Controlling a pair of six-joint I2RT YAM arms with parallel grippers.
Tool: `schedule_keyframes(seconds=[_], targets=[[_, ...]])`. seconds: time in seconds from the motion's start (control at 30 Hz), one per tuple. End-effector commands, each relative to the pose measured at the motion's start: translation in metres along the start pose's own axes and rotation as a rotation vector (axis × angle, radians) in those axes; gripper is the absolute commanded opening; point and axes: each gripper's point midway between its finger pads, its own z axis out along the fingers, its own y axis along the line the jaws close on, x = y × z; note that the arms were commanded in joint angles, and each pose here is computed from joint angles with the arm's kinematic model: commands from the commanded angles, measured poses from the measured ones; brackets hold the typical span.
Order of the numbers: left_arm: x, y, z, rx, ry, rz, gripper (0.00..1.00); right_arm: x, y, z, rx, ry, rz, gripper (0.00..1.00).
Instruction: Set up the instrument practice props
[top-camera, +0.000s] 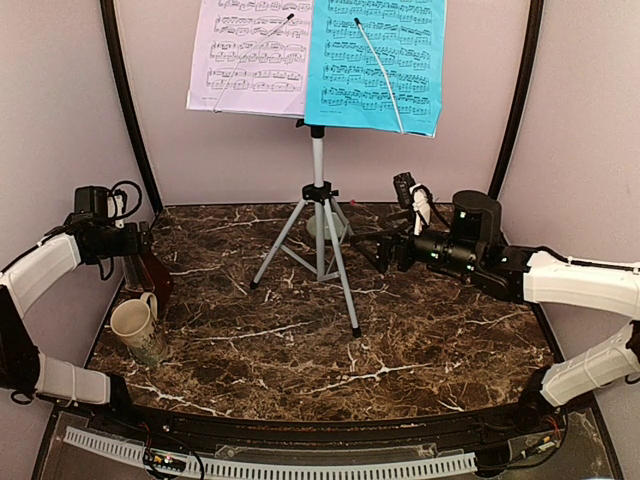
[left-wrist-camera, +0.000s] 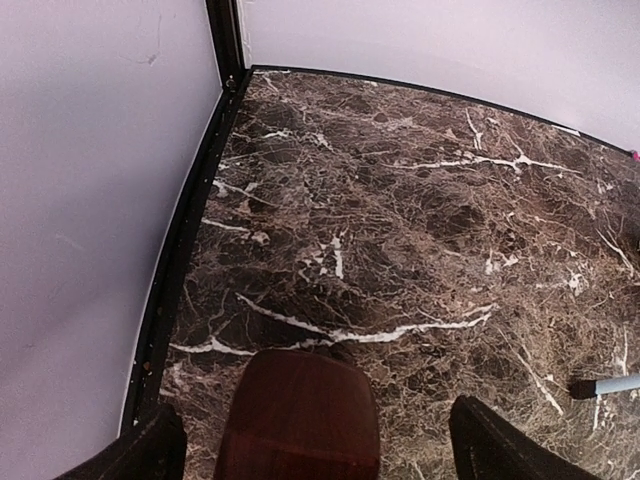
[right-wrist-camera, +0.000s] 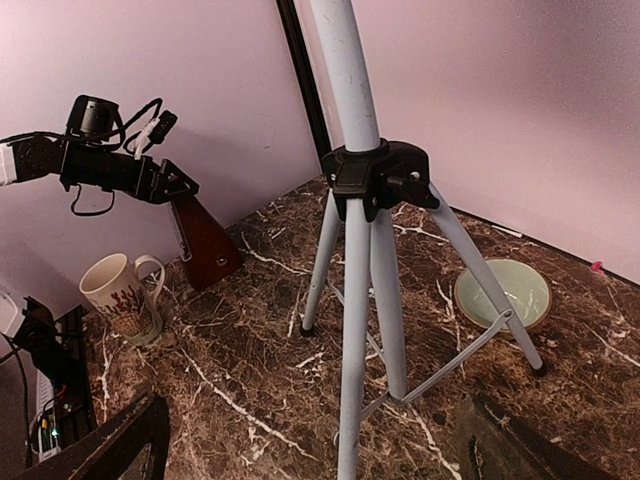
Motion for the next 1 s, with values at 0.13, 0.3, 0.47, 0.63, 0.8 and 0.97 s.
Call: schedule_keyframes(seconds=[0.13, 0.3, 0.47, 0.63, 0.8, 0.97], targets=[[0.022, -0.011, 0.008, 0.076, 0.067, 0.077, 0.88, -0.027, 0.008, 0.002, -0.052, -0.078, -0.002, 1.0], [0.032, -0.014, 0.016, 0.097, 0.114, 0.078, 0.84, -0.026, 0.008, 0.002, -0.054, -0.076, 0.0, 1.0], [0.034, -0.02, 0.019, 0.136, 0.124, 0.065, 0.75, -0.025, 0.005, 0.002, -0.049, -0.078, 0.003, 1.0], [0.029, -0.044, 0.016, 0.239, 0.108, 0.05, 0.47, -0.024, 0.003, 0.001, -0.045, -0.08, 0.007, 1.0], [0.012, -0.076, 0.002, 0.289, 0.035, 0.112, 0.36, -0.025, 0.002, 0.001, -0.043, -0.081, 0.009, 1.0], [0.001, -0.115, -0.023, 0.383, -0.032, 0.125, 0.28, -0.027, 0.002, 0.0, -0.04, -0.087, 0.01, 1.0]])
